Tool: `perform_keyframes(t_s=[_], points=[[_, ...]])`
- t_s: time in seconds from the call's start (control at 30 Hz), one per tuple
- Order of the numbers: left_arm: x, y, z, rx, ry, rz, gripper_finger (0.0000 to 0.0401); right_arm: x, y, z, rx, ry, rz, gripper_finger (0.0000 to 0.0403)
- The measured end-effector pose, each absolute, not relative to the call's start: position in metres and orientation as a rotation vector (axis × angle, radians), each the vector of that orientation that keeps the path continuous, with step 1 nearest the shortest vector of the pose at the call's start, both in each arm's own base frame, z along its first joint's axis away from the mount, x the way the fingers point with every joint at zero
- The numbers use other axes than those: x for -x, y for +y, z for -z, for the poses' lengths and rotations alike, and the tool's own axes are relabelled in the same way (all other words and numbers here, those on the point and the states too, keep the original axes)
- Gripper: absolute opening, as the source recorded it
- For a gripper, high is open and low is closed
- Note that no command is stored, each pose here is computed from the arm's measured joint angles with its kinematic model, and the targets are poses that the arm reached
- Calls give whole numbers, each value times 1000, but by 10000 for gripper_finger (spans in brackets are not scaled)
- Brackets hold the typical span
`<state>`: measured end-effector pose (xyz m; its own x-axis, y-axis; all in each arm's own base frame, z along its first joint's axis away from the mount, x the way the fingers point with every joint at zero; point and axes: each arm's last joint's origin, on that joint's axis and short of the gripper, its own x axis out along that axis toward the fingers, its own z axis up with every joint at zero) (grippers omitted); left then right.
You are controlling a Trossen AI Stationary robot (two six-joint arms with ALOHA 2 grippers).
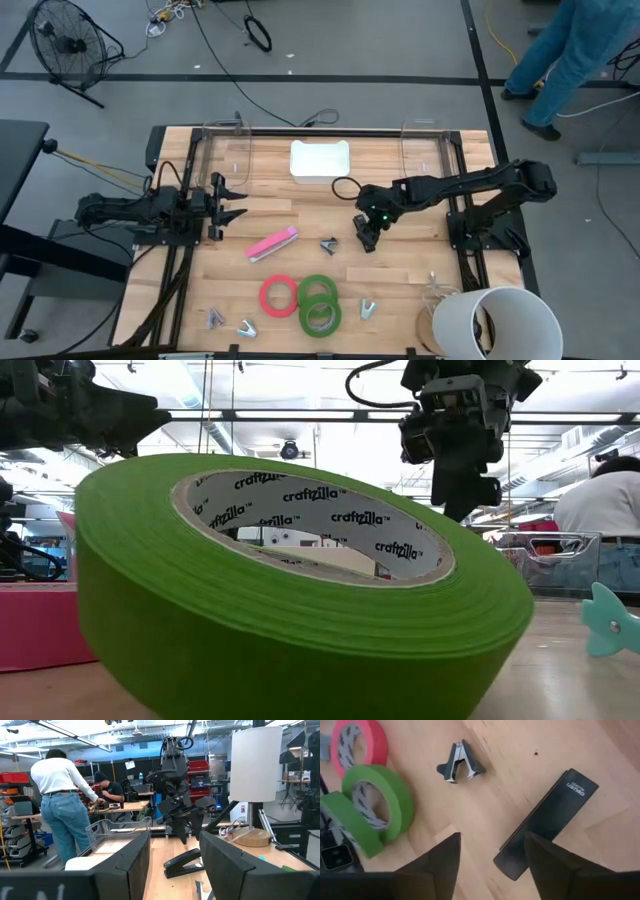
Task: Pick and place Stapler, Stapler remover, tape
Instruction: Put the black stapler into the right transparent bin
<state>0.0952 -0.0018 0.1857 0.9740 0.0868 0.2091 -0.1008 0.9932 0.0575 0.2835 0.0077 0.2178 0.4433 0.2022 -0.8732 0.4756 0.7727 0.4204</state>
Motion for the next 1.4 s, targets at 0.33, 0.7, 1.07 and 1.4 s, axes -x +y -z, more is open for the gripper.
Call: perform_keyframes(t_s=[0.33,0.7,1.07,1.4], points=[[-95,-2,-186,-68,-208,-95,177,-284,7,-213,-699,1125,288,277],[-95,-2,-186,-68,-207,-94,177,-294,12,-182,-744,1248,336,286],[-95,-2,-186,-68,-207,-95,177,-296,10,-177,-746,1262,361,284],[-95,-2,-186,-68,-207,-94,177,-294,-2,-182,-818,1254,332,283]])
